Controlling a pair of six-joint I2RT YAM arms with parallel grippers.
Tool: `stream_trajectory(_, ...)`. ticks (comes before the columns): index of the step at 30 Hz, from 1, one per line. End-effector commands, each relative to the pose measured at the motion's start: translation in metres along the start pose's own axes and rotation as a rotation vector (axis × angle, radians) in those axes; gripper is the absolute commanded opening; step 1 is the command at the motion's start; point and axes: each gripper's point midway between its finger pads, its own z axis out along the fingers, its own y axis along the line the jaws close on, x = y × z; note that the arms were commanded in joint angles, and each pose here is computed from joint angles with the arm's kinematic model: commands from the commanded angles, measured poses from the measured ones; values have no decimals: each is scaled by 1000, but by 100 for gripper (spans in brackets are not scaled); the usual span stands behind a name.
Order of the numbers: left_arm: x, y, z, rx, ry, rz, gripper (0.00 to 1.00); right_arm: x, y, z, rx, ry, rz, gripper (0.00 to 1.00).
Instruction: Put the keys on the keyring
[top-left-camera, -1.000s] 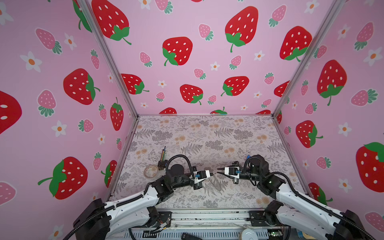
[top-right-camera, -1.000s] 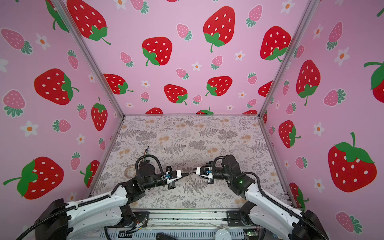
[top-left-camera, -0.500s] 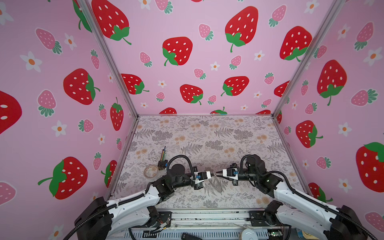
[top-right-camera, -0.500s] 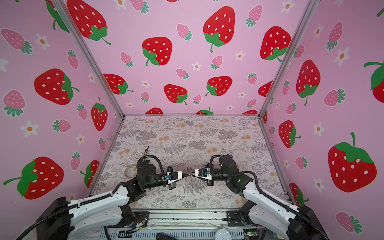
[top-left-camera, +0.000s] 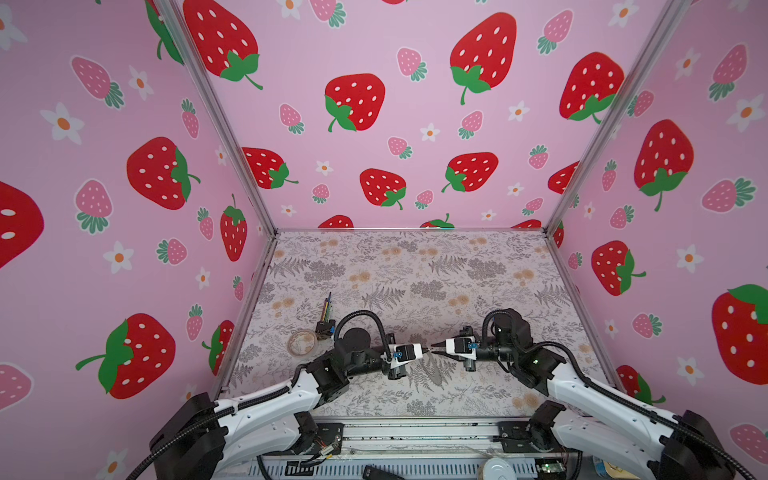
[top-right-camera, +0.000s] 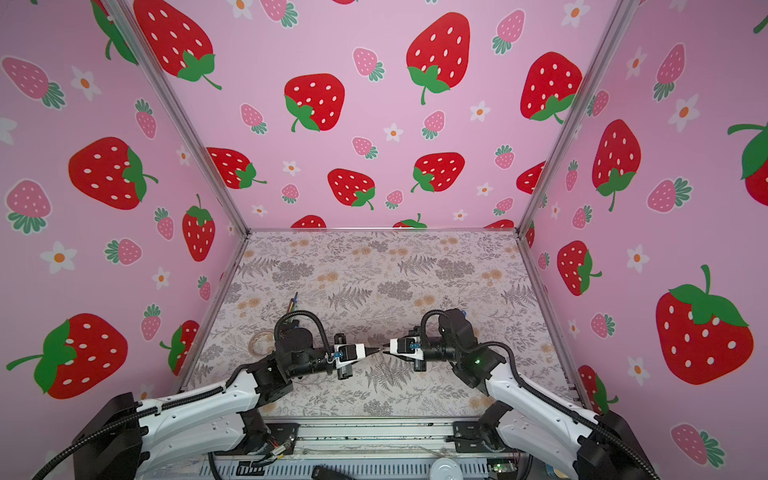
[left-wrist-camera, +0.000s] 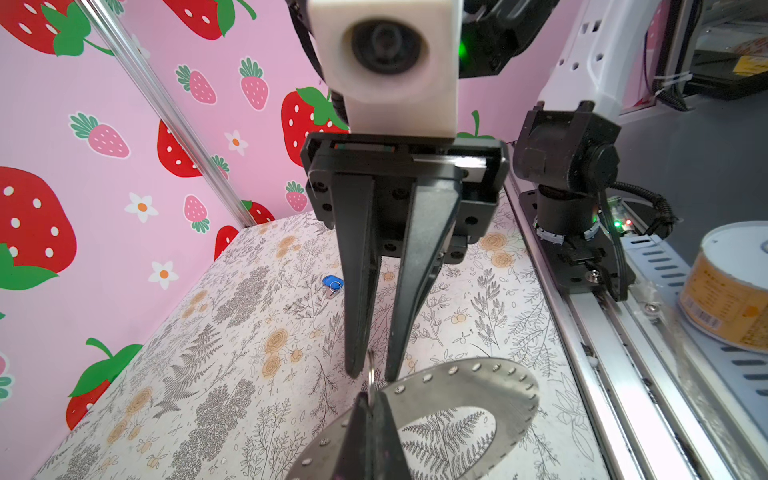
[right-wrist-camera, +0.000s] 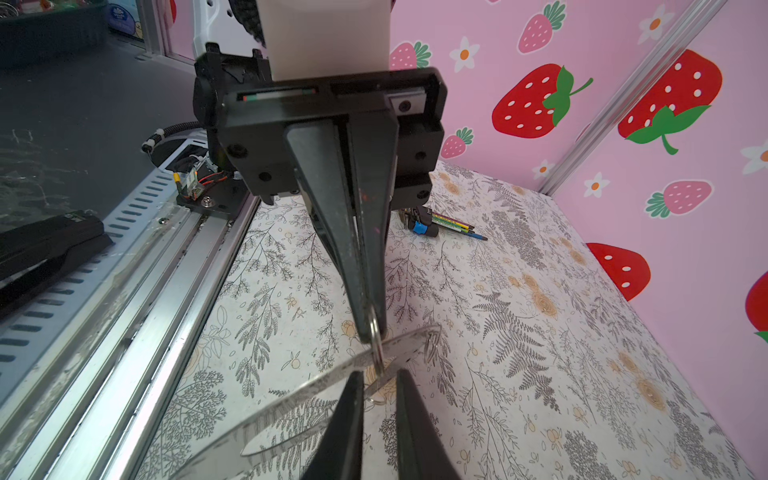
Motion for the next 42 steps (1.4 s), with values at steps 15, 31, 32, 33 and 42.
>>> stream_trajectory(15,-20,7,2,-5,-39,58,0,-19,-3,3,-28,-54,-23,4)
stream_trajectory(31,-4,22,-26,-101,162,207,39,12,-13,0,5,180,55,0)
stream_trajectory(32,-5,22,-27,-109,157,211,38,15,-15,1,5,198,71,0)
stream_trajectory(33,-7,22,-28,-115,150,214,38,18,-16,1,2,218,91,0)
stream_trajectory(42,-7,16,-14,-106,162,238,34,23,-20,4,-10,296,175,0)
